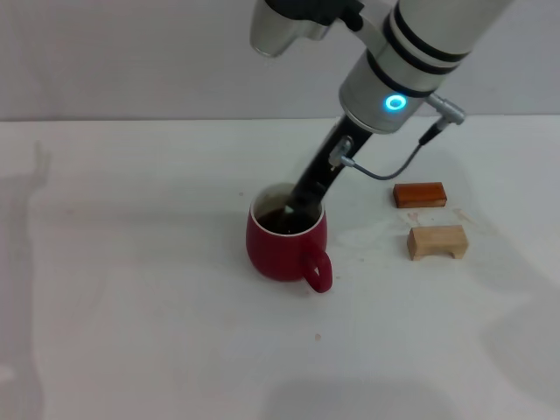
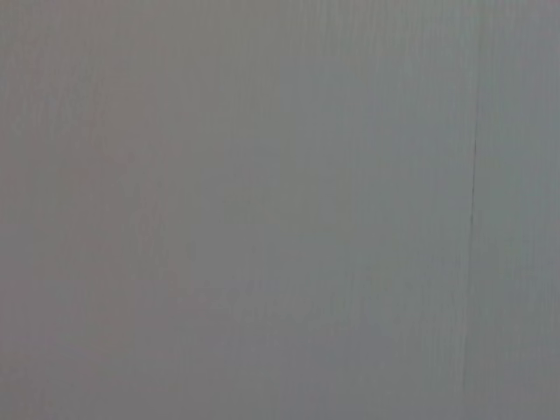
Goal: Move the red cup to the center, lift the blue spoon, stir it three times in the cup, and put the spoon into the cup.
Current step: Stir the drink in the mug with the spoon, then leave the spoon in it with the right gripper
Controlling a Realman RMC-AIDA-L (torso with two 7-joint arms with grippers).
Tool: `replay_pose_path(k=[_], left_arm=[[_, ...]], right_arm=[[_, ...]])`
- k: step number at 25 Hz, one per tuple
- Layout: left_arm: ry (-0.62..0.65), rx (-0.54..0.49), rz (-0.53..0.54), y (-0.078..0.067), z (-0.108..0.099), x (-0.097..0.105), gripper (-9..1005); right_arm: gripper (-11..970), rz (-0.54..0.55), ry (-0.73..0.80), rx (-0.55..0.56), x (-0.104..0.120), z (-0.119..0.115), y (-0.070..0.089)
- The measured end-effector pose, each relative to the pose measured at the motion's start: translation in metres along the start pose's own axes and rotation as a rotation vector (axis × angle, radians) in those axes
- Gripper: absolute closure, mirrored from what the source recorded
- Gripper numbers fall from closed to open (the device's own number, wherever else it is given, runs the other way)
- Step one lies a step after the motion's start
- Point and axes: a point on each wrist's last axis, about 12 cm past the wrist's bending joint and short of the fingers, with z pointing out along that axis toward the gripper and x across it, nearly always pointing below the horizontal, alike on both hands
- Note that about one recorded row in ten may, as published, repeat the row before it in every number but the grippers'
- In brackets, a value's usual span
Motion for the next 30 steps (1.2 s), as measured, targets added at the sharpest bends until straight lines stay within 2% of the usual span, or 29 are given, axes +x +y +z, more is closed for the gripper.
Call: replay_pose_path(k=[5,11,16,22,30], left_arm=[[0.001,0.0,-0.002,0.0,0.0,0.0,154],[0.002,-0.002,-0.002,0.0,-0.001,0.001,154],[0.003,-0.004,-0.002,0.001,-0.002,0.001,154],[0.002,-0.005,-0.002,0.001,-0.001,0.001,154],[-0.007,-0.005,-0.002,0.001,-0.002,0.0,154]], right_arm=[[807,-0.003,-0.008,0.073,-0.001,0.002,-0.009],[805,0.005,0.03,0.075,0.006,0.002,-0.011],[804,0.008,0.056,0.035,0.011,0.004,-0.006],[802,-0.001,0.028,-0.014,0.005,0.007,0.003],[800,-0.003,0.019,-0.01,0.002,0.006,0.004]])
